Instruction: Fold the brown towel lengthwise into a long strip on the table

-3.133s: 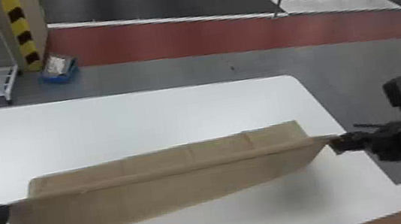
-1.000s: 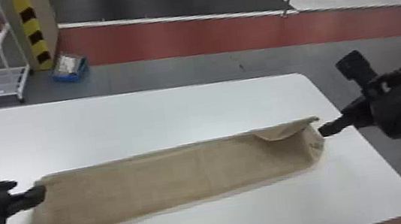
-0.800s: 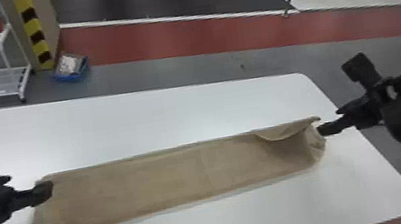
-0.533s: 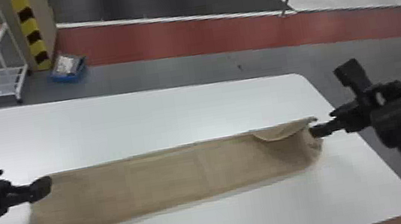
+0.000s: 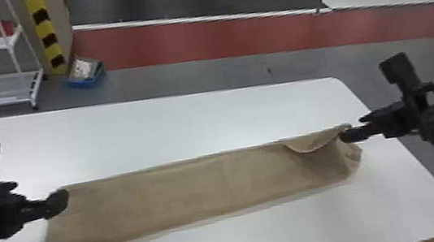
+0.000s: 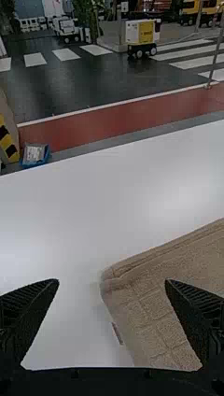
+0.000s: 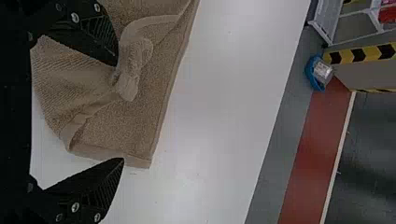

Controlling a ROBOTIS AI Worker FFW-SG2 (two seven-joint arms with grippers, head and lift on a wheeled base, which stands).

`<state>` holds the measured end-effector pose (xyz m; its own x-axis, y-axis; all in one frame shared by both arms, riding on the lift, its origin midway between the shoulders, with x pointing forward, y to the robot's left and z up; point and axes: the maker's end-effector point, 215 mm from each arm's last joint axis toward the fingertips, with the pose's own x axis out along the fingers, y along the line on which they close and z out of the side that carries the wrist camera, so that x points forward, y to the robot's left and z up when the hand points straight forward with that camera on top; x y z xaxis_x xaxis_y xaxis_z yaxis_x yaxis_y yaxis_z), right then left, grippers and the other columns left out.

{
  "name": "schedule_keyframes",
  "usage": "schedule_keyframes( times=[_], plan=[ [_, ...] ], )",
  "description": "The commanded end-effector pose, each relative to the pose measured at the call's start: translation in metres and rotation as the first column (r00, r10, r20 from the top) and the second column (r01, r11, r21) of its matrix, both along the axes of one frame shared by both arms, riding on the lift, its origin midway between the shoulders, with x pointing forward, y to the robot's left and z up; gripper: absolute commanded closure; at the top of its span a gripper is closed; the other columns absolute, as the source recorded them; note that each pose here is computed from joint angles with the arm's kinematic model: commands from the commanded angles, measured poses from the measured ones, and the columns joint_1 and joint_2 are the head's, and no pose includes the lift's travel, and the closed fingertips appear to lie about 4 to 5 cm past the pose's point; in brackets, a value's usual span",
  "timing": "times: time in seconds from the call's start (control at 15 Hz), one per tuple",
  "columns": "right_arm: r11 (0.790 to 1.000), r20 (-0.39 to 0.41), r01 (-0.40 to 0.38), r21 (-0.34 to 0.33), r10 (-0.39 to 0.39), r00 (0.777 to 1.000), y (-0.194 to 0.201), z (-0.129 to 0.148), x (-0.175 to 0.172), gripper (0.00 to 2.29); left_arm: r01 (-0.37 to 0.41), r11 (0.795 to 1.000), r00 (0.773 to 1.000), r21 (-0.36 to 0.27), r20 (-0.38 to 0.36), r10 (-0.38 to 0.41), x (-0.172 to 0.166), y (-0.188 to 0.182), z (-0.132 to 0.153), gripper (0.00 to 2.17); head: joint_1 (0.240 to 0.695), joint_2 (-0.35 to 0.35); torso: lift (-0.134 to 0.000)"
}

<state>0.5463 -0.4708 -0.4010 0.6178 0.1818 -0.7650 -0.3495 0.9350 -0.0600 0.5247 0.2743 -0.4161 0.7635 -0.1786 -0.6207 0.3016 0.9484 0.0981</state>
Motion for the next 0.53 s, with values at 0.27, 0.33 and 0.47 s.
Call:
schedule_keyframes(
  times=[0.27,0.33,0.47],
  plan=[
    [0.983,0.009,0.101,-0.154,-0.101,0.995,-0.037,-0.008,0.003,0.19,0.023,1.000,1.000,-0.003,0.006,-0.023,0.002,-0.011,0.002,0.04,0.695,-0.217,-0.092],
    [0.982,0.003,0.110,-0.155,-0.110,0.994,-0.040,-0.009,0.001,0.19,0.021,1.000,1.000,-0.003,0.009,-0.021,0.002,-0.009,0.003,0.04,0.695,-0.233,-0.092],
    [0.994,-0.022,0.080,-0.075,-0.081,0.996,-0.019,-0.003,-0.012,0.19,0.020,1.000,1.000,-0.006,0.012,-0.020,0.001,-0.008,0.004,0.04,0.695,-0.244,-0.092]
  ],
)
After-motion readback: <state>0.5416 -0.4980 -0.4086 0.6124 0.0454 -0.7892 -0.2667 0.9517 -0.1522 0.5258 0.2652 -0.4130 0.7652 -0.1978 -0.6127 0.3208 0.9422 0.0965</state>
